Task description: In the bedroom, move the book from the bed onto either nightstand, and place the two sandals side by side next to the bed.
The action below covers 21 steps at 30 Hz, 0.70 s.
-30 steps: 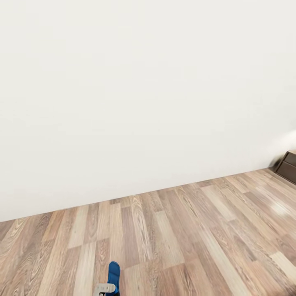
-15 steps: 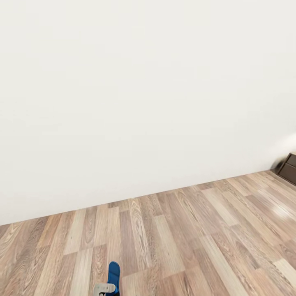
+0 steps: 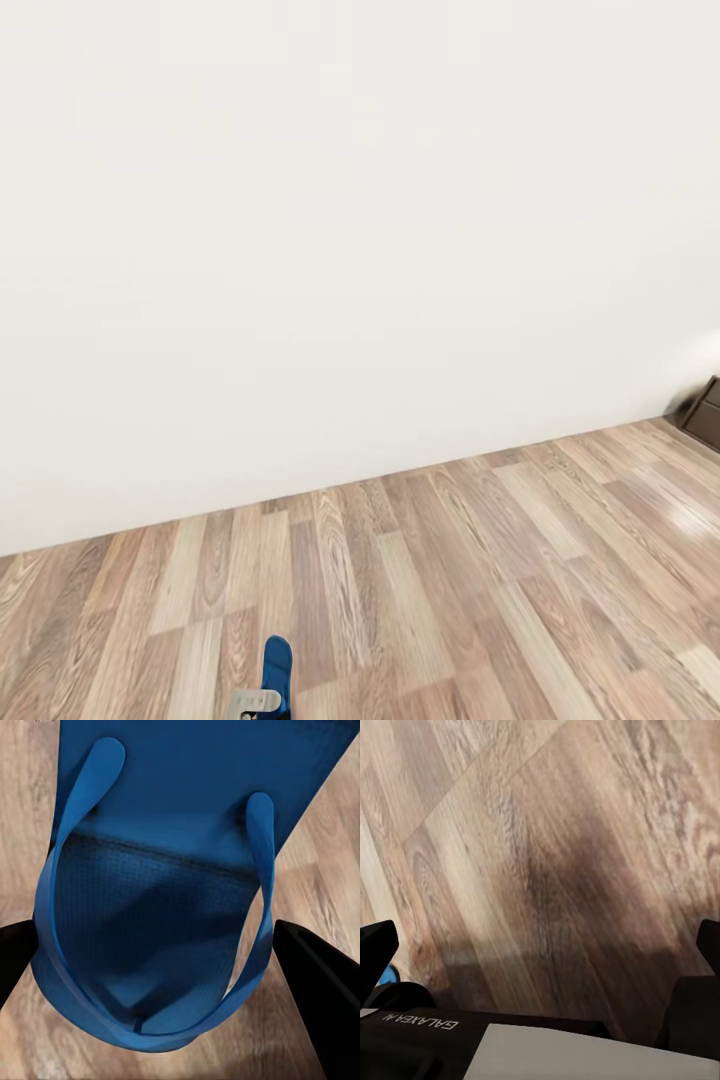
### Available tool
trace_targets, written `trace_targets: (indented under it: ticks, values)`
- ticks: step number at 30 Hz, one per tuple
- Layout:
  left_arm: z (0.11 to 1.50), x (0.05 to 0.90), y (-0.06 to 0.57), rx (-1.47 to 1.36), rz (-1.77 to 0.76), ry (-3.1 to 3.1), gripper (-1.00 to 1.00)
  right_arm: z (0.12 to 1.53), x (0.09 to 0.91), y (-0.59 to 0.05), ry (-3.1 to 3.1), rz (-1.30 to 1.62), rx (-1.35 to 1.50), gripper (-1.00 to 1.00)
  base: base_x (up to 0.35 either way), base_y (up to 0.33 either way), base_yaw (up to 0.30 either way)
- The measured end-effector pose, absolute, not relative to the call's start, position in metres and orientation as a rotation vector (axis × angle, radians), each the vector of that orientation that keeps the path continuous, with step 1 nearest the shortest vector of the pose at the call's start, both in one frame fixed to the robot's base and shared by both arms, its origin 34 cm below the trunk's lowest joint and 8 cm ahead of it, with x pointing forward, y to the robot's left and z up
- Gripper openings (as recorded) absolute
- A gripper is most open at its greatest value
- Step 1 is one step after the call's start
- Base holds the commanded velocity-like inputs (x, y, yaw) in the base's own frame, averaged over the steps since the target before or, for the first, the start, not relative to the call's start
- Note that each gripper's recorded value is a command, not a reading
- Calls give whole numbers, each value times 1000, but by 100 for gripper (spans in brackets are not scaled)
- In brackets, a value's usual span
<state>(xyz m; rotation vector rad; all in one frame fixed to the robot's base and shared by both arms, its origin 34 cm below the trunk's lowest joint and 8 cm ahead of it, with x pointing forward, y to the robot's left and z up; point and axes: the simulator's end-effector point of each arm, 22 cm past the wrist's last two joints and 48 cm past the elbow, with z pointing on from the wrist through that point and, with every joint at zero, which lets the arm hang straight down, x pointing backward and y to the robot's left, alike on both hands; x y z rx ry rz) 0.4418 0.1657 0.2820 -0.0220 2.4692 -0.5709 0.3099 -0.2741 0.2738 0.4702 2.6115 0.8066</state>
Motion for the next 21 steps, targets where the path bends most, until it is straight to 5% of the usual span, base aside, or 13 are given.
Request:
trace_targets:
  ticks: [21]
  values:
    - [282, 442, 166, -22, -571, 2469, -100, 274, 310, -274, 2611, 807, 470, 100, 275, 0, 0]
